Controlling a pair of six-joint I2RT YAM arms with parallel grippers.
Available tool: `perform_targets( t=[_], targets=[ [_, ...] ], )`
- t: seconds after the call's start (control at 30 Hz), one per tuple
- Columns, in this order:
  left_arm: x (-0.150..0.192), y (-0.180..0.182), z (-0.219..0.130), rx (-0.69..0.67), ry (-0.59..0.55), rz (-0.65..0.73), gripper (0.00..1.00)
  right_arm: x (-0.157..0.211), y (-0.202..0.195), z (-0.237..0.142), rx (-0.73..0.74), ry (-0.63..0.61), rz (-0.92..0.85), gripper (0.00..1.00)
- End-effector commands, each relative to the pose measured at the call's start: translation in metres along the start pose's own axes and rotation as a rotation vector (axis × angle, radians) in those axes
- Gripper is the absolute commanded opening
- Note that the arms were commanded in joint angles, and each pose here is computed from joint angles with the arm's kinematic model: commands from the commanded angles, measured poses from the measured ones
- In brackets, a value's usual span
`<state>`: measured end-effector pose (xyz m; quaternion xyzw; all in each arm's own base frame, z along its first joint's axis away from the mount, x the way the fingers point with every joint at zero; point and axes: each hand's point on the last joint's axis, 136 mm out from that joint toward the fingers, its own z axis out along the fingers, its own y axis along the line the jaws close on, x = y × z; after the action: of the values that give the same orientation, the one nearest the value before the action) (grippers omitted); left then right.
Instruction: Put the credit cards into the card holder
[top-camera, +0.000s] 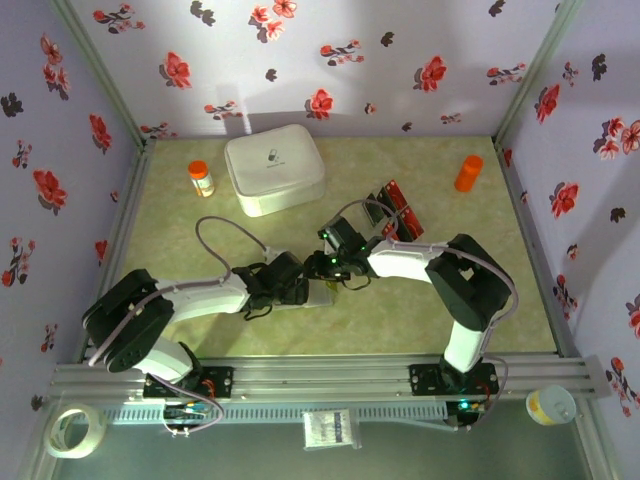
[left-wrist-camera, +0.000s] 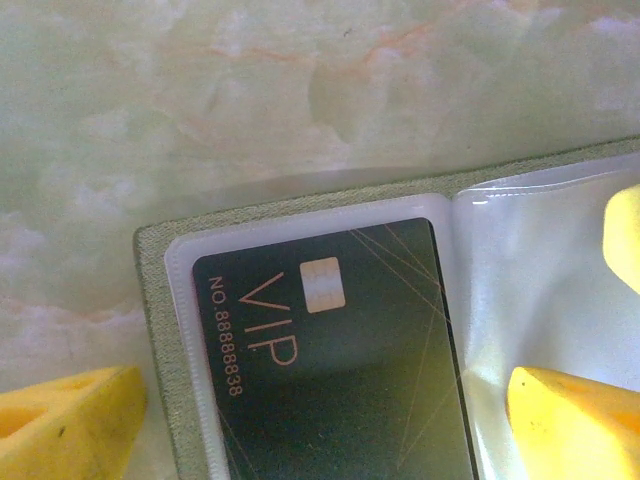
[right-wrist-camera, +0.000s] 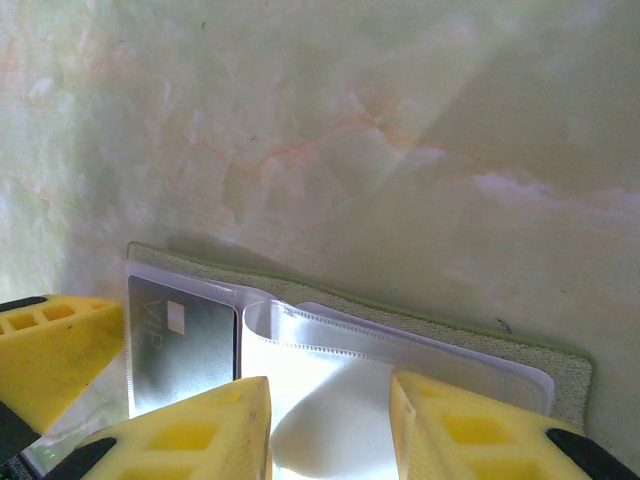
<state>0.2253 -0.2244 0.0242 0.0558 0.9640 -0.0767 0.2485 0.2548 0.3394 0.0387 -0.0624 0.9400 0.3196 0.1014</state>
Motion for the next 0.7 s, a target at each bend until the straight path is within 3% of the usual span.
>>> perform_targets(
  t=[0.0, 0.4, 0.67],
  targets=[
    [0.006, 0.006, -0.004, -0.014, 0.010, 0.022, 0.93, 0.004, 0.001, -0.005, -0.019, 0.010, 0.022, 0.37],
    [0.010, 0.008, -0.001, -0.019, 0.015, 0.021, 0.92, -0.002, -0.008, -0.025, 0.018, -0.043, 0.017, 0.46],
    [0.009, 0.007, -0.001, -0.017, 0.014, 0.021, 0.92, 0.002, -0.010, -0.012, 0.007, -0.011, 0.034, 0.48]
  ],
)
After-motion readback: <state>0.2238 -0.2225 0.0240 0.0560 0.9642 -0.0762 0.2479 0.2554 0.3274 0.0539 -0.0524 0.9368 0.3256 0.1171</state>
